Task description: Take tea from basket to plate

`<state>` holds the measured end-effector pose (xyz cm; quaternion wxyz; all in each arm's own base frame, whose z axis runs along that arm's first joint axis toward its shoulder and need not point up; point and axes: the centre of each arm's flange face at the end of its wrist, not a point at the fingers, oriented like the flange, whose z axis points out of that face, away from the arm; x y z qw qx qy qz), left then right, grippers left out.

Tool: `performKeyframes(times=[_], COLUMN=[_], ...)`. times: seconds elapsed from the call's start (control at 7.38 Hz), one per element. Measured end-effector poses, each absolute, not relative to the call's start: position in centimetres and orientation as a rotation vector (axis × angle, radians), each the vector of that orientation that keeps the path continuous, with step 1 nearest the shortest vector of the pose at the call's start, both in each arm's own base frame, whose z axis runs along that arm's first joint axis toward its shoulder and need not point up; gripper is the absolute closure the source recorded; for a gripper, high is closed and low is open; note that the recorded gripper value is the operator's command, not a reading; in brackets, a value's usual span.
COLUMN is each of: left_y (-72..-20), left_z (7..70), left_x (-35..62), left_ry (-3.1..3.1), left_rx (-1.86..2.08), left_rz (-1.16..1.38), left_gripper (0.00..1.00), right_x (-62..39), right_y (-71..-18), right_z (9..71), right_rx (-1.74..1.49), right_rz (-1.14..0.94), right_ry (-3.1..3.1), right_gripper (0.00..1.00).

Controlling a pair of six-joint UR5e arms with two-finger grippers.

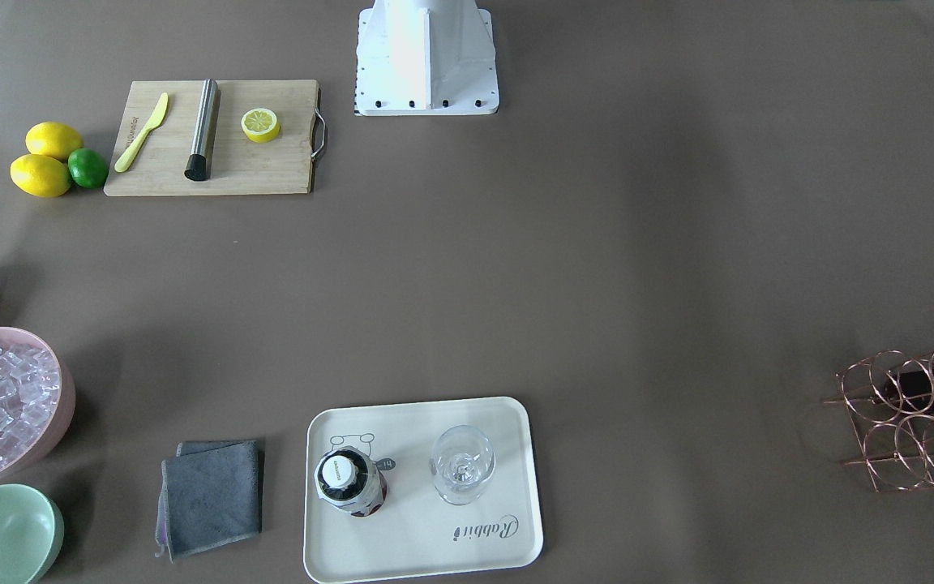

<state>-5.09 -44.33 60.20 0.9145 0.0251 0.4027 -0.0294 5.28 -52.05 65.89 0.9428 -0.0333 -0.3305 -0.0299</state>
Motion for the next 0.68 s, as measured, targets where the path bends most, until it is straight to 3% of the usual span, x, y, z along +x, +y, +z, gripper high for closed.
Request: performKeyframes(times=[0.68], left_y=[-44.32], left_z=[60.33], left_x=[-5.08], left_ry=[0.827], left_rx=[0.048], left_rz=[-0.063], left_gripper=[0.02], right_x=[5.30], right_y=[-51.80], right_z=[66.19], right_rx=[-0.074], right_rz=[-0.059], right_ry=[-0.674], right_gripper=[0.00])
